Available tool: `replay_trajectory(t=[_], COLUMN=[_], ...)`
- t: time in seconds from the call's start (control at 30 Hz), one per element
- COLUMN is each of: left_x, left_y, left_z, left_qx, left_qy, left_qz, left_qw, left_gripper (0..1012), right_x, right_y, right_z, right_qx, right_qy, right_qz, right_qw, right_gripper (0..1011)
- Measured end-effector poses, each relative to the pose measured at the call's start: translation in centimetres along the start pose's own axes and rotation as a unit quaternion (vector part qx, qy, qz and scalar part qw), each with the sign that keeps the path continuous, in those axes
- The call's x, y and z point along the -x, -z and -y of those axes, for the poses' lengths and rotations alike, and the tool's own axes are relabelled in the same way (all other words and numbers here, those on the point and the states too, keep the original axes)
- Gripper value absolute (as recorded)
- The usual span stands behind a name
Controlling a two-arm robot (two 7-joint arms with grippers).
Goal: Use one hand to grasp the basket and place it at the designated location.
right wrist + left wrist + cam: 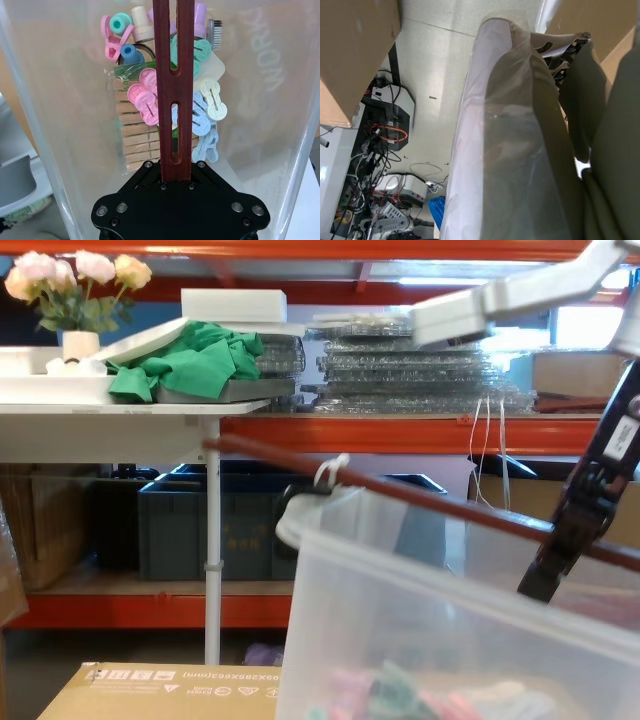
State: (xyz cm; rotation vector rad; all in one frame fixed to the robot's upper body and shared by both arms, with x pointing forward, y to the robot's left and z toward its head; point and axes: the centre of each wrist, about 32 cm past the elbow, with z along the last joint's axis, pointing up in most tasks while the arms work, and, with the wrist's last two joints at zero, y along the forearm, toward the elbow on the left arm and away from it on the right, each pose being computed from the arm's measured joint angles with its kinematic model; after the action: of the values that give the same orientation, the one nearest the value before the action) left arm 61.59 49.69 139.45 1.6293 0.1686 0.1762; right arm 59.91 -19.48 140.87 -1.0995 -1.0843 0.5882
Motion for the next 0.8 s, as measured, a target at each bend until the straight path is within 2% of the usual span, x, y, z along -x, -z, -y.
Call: replay_trajectory(t=[0.1, 0.23, 0.53, 0.67, 0.8], left_x=[0.0, 0.0, 0.0, 0.0, 0.0], left_y=[0.01, 0.02, 0.0, -0.02, 0.0], left_z=[0.0, 0.0, 0.0, 0.0, 0.0], left_qx=[0.0, 0.0, 0.0, 0.0, 0.0], left_qy=[0.0, 0.0, 0.0, 0.0, 0.0], left_qz=[0.0, 0.0, 0.0, 0.0, 0.0], left_qw=[1.0, 1.0, 1.0, 1.0, 1.0], left_gripper=[0, 0, 0, 0, 0], right_x=[0.5, 2.9, 5.5, 7.3, 8.3], right_y=[0.4, 1.7, 2.4, 2.4, 2.3], right_z=[0.7, 3.0, 4.8, 5.7, 6.2], right_qx=[-0.001, 0.01, 0.031, 0.052, 0.068], right_qy=[0.011, 0.054, 0.085, 0.093, 0.091], right_qz=[-0.013, -0.059, -0.111, -0.152, -0.181], right_qw=[0.9999, 0.9967, 0.9896, 0.9827, 0.9769], right_gripper=[0, 0, 0, 0, 0])
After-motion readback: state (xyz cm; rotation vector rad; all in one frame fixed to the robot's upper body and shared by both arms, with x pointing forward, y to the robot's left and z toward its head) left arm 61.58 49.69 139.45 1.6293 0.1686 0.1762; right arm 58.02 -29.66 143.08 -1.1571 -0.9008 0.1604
